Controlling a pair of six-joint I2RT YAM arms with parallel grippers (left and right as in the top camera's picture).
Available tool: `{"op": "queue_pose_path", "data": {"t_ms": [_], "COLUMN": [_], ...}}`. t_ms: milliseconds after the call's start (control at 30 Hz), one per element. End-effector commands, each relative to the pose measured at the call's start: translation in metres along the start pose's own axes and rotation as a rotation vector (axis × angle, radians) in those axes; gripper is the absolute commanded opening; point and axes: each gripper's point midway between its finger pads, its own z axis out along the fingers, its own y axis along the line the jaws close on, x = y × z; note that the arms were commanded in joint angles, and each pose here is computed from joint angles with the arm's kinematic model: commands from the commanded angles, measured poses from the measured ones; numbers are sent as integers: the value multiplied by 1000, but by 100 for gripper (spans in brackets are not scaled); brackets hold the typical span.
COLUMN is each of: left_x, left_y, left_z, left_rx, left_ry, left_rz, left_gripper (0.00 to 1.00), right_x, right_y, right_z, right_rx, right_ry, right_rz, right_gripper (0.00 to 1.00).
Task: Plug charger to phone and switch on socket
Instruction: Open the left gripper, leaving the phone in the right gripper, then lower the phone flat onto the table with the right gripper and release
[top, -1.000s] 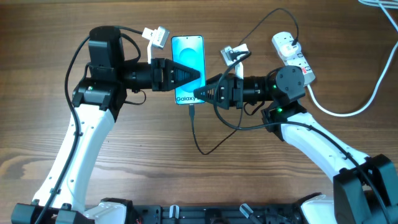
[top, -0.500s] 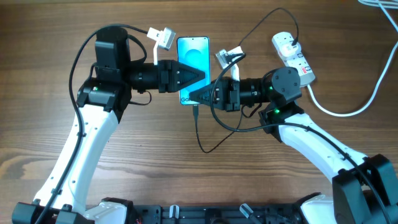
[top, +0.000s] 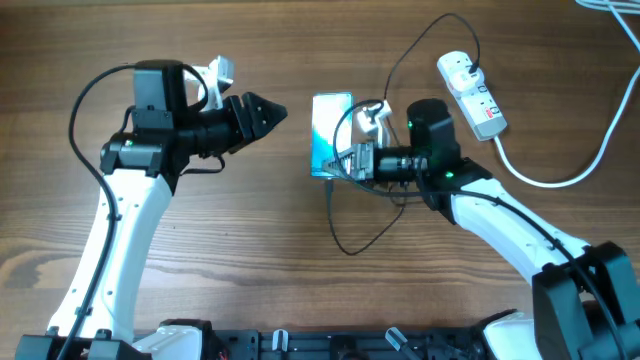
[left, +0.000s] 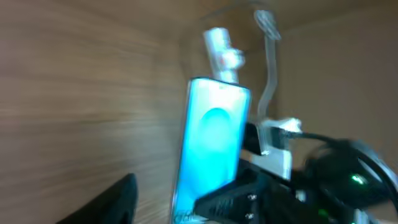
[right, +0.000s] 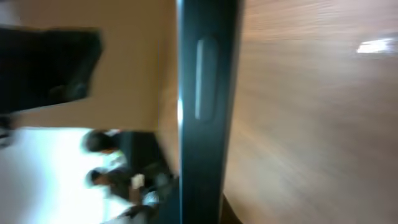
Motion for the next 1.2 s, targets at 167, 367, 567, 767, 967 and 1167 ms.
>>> {"op": "queue_pose_path", "data": {"t_ms": [167,367,567,767,967,1167], "left_x": [-7,-12,-3,-2,-2,-2], "left_y": [80,115,130,132,132,132], "left_z": [-17,-13,-3,-2,-2,-2], "left_rx": [-449,-604,-636,-640,-640,-640], "left_ry": [-110,-119,-61,-54,-54,-54], "left_rz": [-44,-64,-93,-97,-97,-97], "left_gripper": [67,89,100,100,100,100], "right_x": [-41,-26,-25,-17,-30,-27], "right_y": [-118,-165,-164,-137,-121,-115], "right_z": [-48,-39,-41,-40,-29,20], "right_rx": [673,750,659,389,268,196], "right_ry": [-178,-72,-47,-15,-84,-73], "right_rz": [-343,-329,-311,-223,-34,3], "right_gripper": [4,4,4,4,4,4]}}
